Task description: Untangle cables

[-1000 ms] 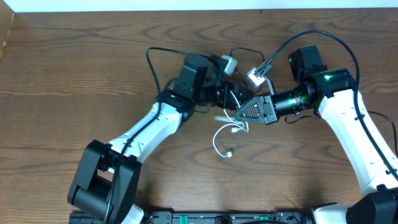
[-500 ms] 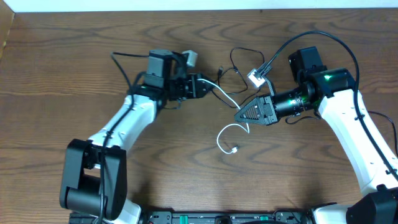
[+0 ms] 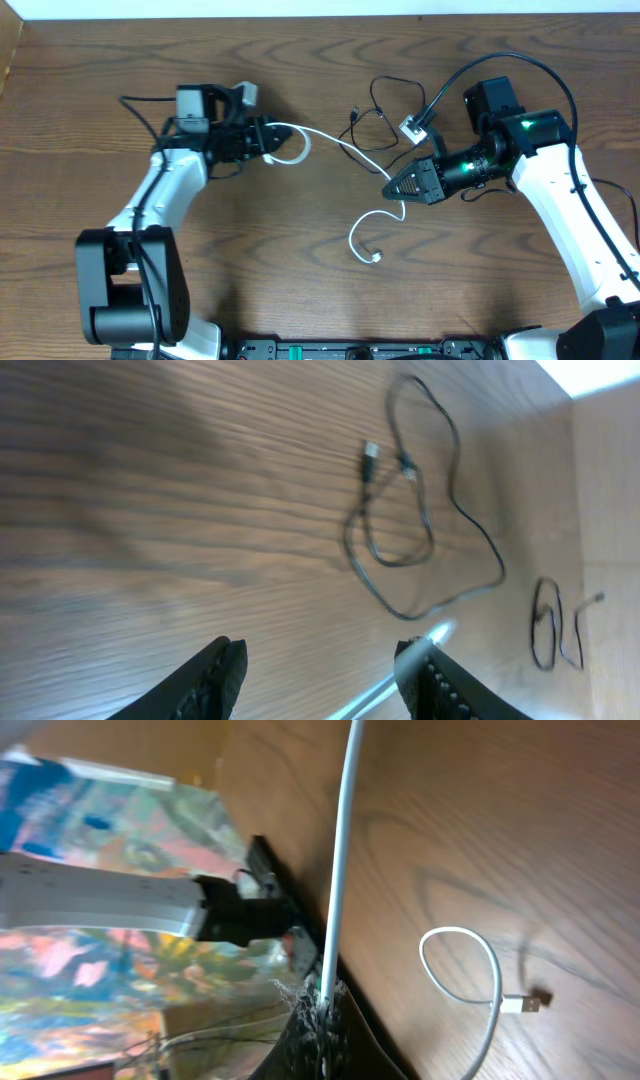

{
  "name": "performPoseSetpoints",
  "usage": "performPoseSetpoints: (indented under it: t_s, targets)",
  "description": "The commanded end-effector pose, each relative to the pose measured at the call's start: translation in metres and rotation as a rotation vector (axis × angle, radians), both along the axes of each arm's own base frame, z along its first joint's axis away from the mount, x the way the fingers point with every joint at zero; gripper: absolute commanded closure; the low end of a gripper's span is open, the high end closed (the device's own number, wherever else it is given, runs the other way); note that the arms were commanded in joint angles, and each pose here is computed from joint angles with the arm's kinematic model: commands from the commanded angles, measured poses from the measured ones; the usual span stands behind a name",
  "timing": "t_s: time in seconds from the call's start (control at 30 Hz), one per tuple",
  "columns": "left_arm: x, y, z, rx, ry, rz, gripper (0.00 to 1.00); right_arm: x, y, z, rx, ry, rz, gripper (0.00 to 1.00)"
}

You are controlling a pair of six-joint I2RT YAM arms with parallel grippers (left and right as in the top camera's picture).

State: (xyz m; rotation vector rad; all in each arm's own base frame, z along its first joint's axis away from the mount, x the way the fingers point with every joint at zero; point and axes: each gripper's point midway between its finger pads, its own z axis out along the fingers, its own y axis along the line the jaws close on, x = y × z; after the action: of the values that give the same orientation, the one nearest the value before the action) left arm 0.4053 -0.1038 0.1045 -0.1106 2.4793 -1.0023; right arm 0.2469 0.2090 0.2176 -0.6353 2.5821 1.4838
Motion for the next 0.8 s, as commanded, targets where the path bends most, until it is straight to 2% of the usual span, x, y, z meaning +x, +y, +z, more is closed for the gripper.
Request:
performPoseSetpoints:
  t_s: [0.0,0.4,0.77]
  targets:
    - [0.002,0.028,0.000,0.008,-0.005,0.044,0.47,0.005,-0.011,-0.012,-0.093,-0.029,-0.019,0.99]
    - [-0.009,0.095,-0.010,0.015,0.060,0.172,0.47,0.032,-0.078,-0.050,-0.410,0.020,-0.248,0.99]
    - [-0.016,0.107,-0.013,0.020,0.082,0.188,0.47,0.040,-0.152,-0.069,-0.647,0.066,-0.426,0.99]
